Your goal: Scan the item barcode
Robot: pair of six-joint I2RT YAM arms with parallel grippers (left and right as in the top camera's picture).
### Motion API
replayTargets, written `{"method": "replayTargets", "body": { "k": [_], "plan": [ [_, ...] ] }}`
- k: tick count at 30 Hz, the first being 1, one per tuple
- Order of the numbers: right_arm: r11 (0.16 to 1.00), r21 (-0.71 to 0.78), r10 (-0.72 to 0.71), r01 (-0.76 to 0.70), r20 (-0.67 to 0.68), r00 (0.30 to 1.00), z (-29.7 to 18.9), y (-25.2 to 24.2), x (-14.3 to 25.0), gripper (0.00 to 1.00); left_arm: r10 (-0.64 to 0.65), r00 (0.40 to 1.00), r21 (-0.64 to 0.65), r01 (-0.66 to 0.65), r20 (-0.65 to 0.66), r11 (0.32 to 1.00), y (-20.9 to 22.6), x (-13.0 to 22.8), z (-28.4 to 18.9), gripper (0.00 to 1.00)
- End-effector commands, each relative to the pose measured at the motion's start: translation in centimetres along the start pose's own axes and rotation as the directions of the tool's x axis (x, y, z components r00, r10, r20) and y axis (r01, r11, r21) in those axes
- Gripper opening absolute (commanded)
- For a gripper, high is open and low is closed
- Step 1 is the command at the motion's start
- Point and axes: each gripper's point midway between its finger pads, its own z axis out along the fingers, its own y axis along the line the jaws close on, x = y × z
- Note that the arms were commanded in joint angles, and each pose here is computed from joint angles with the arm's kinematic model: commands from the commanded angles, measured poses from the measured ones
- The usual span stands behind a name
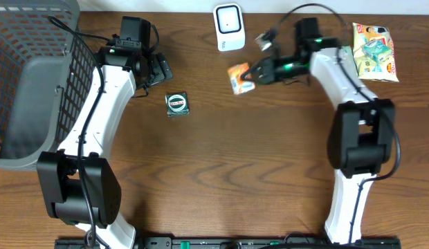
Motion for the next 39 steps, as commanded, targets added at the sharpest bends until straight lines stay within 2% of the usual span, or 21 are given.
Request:
{"method": "replayTargets", "body": {
  "k": [1, 3, 4, 7, 8, 12, 15, 18, 23, 28, 30, 39],
  "plan": [
    [0.782, 0.619, -0.059, 0.078, -0.051, 0.997, -1.3, -6.0, -1.7, 0.01, -0.002, 1.0, -0.008, 0.002, 0.004, 1.0, 0.1, -0.2, 0.0, 0.98],
    [0.66, 0.736, -0.143, 0.149, -0.071, 0.987, -2.3, -6.1, -3.6, 0.01, -0.002, 1.0, -0.008, 0.002, 0.004, 1.0, 0.1, -0.2, 0.0, 0.98],
    [0.522, 0.824, -0.254, 0.222, -0.099, 0.962, -3.4, -5.5, -6.3, 0.01, -0.002, 1.0, -0.008, 0.002, 0.004, 1.0, 0.1, -0.2, 0.0, 0.98],
    [0.372, 0.877, -0.408, 0.305, -0.14, 0.902, -4.1, -3.5, -10.0, 0.01, -0.002, 1.0, -0.008, 0.002, 0.004, 1.0, 0.1, -0.2, 0.0, 0.98],
    [0.331, 0.881, -0.495, 0.337, -0.142, 0.857, -4.1, -2.1, -12.1, 0.01, -0.002, 1.0, -0.008, 0.002, 0.004, 1.0, 0.1, -0.2, 0.0, 0.98],
    [0.304, 0.902, -0.6, 0.306, -0.068, 0.797, -4.8, -0.8, -15.4, 0.01, -0.002, 1.0, -0.008, 0.002, 0.004, 1.0, 0.1, -0.2, 0.0, 0.98],
    [0.291, 0.886, -0.704, 0.361, -0.057, 0.708, -4.3, 0.7, -17.7, 0.01, -0.002, 1.0, -0.008, 0.002, 0.004, 1.0, 0.1, -0.2, 0.0, 0.98],
    [0.231, 0.898, -0.787, 0.376, -0.055, 0.614, -4.1, 1.5, -19.9, 0.01, -0.002, 1.0, -0.008, 0.002, 0.004, 1.0, 0.1, -0.2, 0.0, 0.98],
    [0.073, 0.897, -0.852, 0.436, -0.171, 0.494, -2.8, 0.4, -21.5, 0.01, -0.002, 1.0, -0.008, 0.002, 0.004, 1.0, 0.1, -0.2, 0.0, 0.98],
    [-0.101, 0.817, -0.826, 0.568, -0.386, 0.41, -0.2, -3.1, -20.4, 0.01, -0.002, 1.0, -0.008, 0.002, 0.004, 1.0, 0.1, -0.2, 0.0, 0.98],
    [-0.117, 0.801, -0.818, 0.588, -0.413, 0.4, 0.4, -3.9, -20.1, 0.01, -0.002, 1.0, -0.008, 0.002, 0.004, 1.0, 0.1, -0.2, 0.0, 0.98],
    [-0.088, 0.806, -0.825, 0.585, -0.388, 0.411, 0.9, -4.1, -19.9, 0.01, -0.002, 1.0, -0.008, 0.002, 0.004, 1.0, 0.1, -0.2, 0.0, 0.98]
  ]
}}
